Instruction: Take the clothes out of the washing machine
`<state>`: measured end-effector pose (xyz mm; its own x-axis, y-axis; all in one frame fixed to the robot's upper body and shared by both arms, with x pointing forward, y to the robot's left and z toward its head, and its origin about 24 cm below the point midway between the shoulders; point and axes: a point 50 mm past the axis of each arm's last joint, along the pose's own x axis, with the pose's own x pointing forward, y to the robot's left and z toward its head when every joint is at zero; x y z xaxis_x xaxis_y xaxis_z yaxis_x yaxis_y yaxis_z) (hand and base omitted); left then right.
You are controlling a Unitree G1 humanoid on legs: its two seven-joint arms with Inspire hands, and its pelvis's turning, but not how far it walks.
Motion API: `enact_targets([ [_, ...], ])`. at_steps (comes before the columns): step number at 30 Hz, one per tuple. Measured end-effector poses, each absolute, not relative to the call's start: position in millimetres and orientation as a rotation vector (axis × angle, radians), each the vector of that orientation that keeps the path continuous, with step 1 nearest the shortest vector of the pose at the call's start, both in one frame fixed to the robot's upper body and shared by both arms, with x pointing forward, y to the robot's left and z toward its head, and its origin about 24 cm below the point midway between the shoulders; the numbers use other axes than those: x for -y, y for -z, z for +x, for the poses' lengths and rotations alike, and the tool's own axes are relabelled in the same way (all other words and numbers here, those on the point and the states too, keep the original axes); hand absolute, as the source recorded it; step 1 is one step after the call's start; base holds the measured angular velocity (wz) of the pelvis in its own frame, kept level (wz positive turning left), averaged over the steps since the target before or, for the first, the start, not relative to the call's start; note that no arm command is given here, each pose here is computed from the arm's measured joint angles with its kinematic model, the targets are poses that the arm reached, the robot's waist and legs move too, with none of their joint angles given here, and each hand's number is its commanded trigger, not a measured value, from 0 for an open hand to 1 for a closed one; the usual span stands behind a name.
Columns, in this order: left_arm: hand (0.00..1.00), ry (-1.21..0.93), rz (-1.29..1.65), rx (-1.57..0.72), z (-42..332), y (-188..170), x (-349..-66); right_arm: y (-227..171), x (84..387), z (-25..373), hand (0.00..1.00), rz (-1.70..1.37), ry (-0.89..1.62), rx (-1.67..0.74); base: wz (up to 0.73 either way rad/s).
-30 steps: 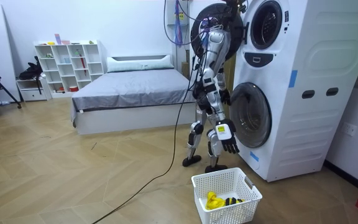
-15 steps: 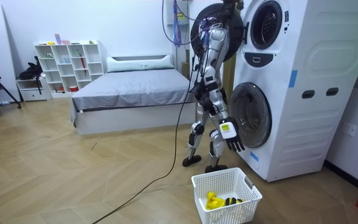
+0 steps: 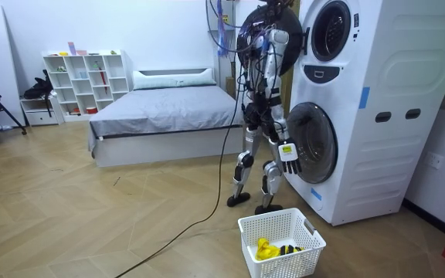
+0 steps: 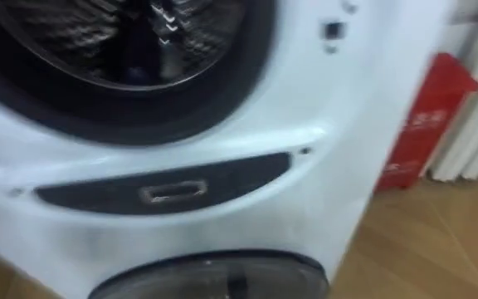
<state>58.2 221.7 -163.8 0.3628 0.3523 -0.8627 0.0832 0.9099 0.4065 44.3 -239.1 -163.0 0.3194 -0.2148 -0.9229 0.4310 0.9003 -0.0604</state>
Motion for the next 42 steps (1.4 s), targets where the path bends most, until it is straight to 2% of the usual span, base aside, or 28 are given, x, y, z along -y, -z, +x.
enact_targets([
  [17, 0.00, -0.371, 0.361, -1.275, 29, 161, -248, 167, 232, 34, 0.00, 0.121, 0.312, -1.276, 0.01],
  [28, 0.00, -0.302, 0.344, -1.169, 64, 158, -237, 163, 247, 32, 0.00, -0.013, 0.345, -1.276, -0.01],
  [35, 0.00, -0.236, 0.356, -1.047, 114, 149, -226, 162, 251, 41, 0.00, -0.022, 0.365, -1.237, 0.29],
  [42, 0.00, -0.210, 0.362, -1.070, 111, 152, -224, 163, 248, 38, 0.00, -0.037, 0.336, -1.252, 0.14],
])
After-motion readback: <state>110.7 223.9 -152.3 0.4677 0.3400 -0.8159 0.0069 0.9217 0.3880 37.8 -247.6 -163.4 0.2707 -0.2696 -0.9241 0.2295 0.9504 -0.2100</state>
